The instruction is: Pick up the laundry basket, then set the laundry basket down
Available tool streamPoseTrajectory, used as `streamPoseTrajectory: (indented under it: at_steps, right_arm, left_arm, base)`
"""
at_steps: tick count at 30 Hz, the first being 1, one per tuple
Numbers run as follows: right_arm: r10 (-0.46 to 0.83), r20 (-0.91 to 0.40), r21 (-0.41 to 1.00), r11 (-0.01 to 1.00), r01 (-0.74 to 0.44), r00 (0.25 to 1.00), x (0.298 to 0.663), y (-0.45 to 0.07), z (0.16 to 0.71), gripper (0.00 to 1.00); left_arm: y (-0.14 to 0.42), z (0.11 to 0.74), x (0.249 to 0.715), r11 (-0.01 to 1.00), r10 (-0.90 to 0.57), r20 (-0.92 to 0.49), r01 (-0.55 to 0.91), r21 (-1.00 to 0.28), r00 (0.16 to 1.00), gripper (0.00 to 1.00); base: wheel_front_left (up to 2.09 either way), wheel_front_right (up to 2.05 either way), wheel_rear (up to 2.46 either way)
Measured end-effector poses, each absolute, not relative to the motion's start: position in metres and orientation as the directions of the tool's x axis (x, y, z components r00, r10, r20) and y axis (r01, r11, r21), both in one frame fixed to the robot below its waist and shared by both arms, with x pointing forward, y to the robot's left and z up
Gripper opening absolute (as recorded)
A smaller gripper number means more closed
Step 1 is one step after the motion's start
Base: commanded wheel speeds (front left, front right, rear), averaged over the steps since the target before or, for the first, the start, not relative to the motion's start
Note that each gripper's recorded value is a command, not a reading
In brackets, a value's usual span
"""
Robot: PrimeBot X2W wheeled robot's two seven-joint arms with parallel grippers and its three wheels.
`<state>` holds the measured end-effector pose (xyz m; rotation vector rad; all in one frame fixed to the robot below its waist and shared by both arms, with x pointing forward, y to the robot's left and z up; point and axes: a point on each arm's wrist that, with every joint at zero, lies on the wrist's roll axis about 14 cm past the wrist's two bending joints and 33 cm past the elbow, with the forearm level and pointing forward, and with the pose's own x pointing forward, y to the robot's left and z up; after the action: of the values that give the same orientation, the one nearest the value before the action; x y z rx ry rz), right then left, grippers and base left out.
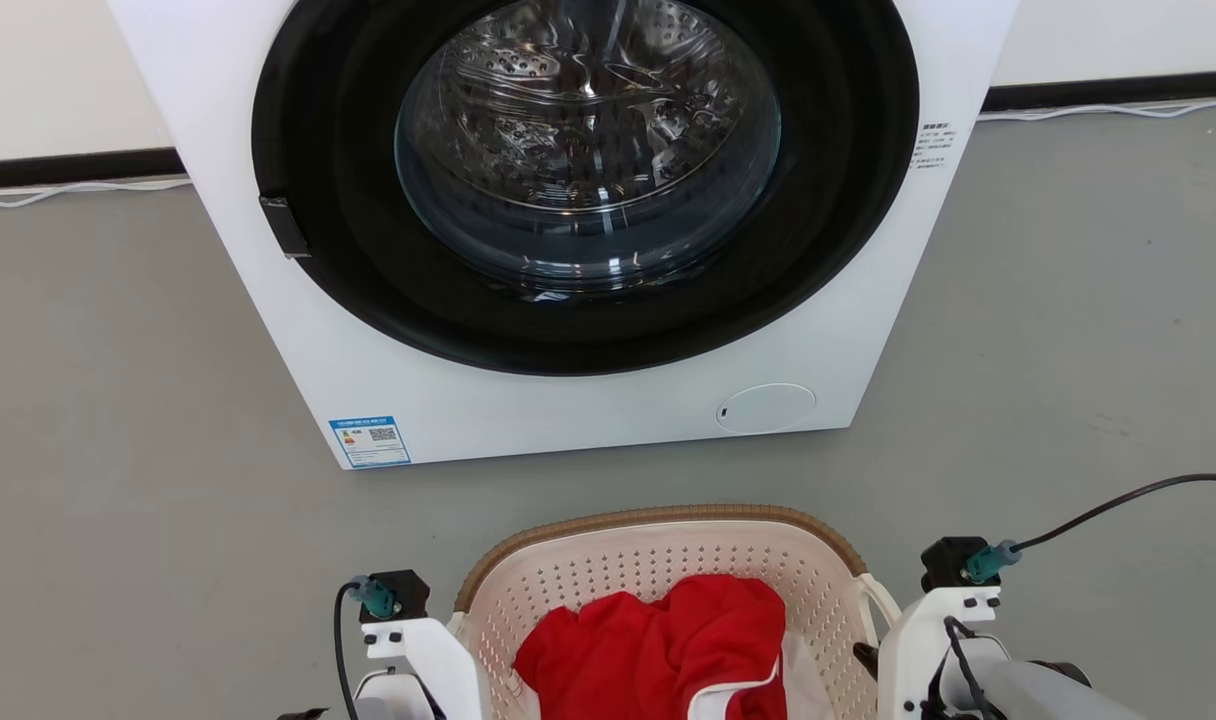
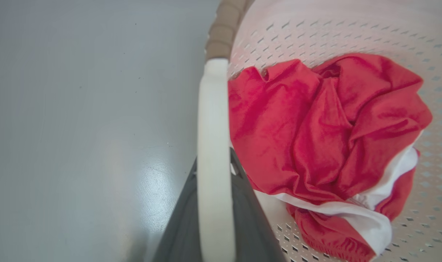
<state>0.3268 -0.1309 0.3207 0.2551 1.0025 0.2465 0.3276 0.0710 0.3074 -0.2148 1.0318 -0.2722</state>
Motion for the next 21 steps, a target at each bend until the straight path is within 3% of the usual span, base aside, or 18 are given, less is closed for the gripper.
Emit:
streamPoseTrajectory:
  at_steps: [14,21]
  right_arm:
    - [0.329,-0.805,0.334,0.939,-0.081,0.494,0.328,-0.129,0.31,0.0]
    - [0.327,-0.8,0.33,0.94,-0.087,0.503,0.345,-0.132,0.306,0.0]
  left_arm:
    - [0.073,0.295,0.327,0.947,-0.316,-0.828,0.106,-0.302,0.464,0.0]
    - [0.072,0.291,0.344,0.95,-0.308,-0.825,0.102,-0.296,0.474,0.0]
  base:
    - [0.0,0.0,0.0]
    - [0.0,0.0,0.0]
